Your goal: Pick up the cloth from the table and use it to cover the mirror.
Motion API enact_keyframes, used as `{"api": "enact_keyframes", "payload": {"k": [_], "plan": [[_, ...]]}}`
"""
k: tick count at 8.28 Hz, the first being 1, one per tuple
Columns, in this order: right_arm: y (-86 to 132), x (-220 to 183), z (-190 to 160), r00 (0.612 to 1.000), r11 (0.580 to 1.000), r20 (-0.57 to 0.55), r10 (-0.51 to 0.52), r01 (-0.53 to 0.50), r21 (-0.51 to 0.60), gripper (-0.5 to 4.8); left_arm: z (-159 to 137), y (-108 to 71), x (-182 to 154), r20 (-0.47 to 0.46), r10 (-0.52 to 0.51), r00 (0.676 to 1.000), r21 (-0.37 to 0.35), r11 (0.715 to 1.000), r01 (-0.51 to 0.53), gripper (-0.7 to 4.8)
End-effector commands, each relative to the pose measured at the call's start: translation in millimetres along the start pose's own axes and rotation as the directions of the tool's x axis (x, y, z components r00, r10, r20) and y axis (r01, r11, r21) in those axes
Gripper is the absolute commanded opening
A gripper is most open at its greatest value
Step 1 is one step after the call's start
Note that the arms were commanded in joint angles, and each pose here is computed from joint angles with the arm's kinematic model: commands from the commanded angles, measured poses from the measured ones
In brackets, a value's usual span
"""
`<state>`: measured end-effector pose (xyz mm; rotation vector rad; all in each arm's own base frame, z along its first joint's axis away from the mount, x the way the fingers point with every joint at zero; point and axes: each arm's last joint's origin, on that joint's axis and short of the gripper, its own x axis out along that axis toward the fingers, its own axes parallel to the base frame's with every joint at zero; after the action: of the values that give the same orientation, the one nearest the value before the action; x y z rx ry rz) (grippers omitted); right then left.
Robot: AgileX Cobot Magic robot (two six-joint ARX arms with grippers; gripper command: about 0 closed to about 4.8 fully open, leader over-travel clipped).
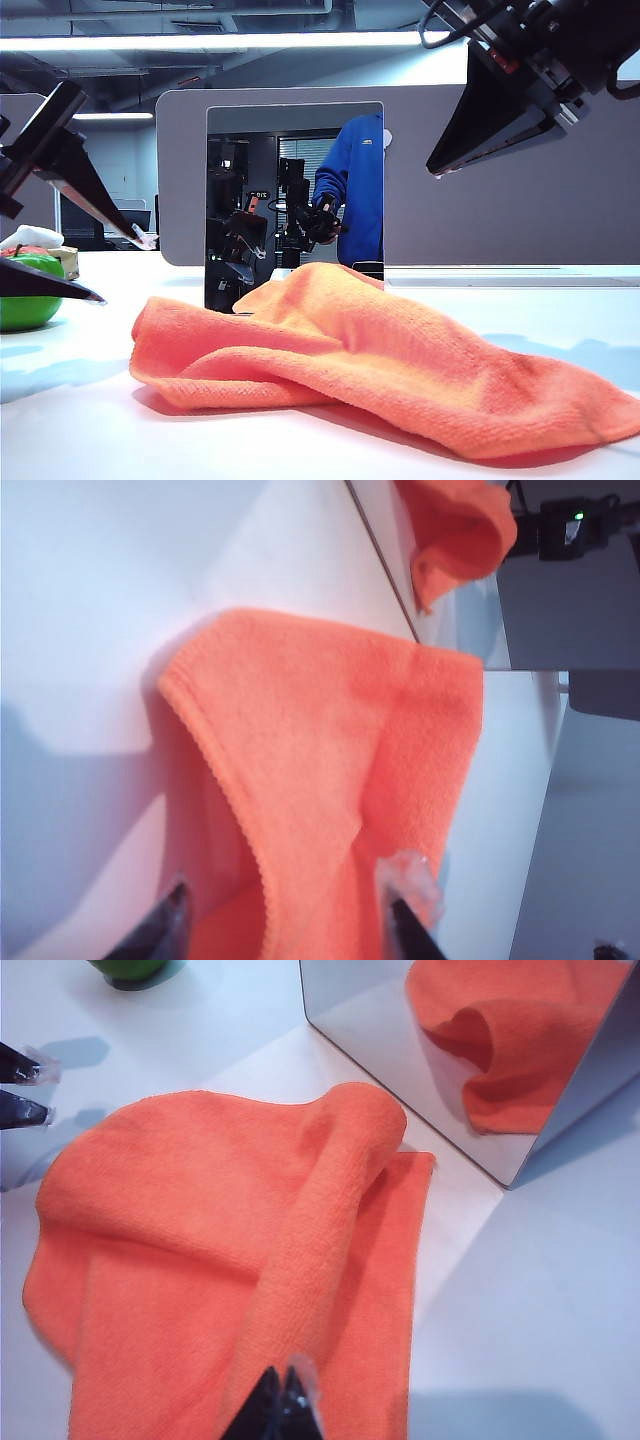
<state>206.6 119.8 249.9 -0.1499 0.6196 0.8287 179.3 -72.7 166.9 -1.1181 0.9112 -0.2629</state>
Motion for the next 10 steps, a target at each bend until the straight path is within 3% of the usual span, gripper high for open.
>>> {"api": "enact_keyframes", "payload": {"k": [1, 10], "plan": [[0, 0, 4, 1.000, 1.000, 0.031, 0.003, -0.003, -0.009, -0.01, 1, -1.1, 3, -0.004, -0.013, 1.000, 0.011, 1.000, 0.013, 2.43], [-1, 5, -2, 1.000, 1.000, 0.004, 0.006, -0.006, 0.000, -0.01, 8, 5.1, 24, 0.013, -0.027, 1.000, -0.003, 1.000, 0.027, 2.43]]}}
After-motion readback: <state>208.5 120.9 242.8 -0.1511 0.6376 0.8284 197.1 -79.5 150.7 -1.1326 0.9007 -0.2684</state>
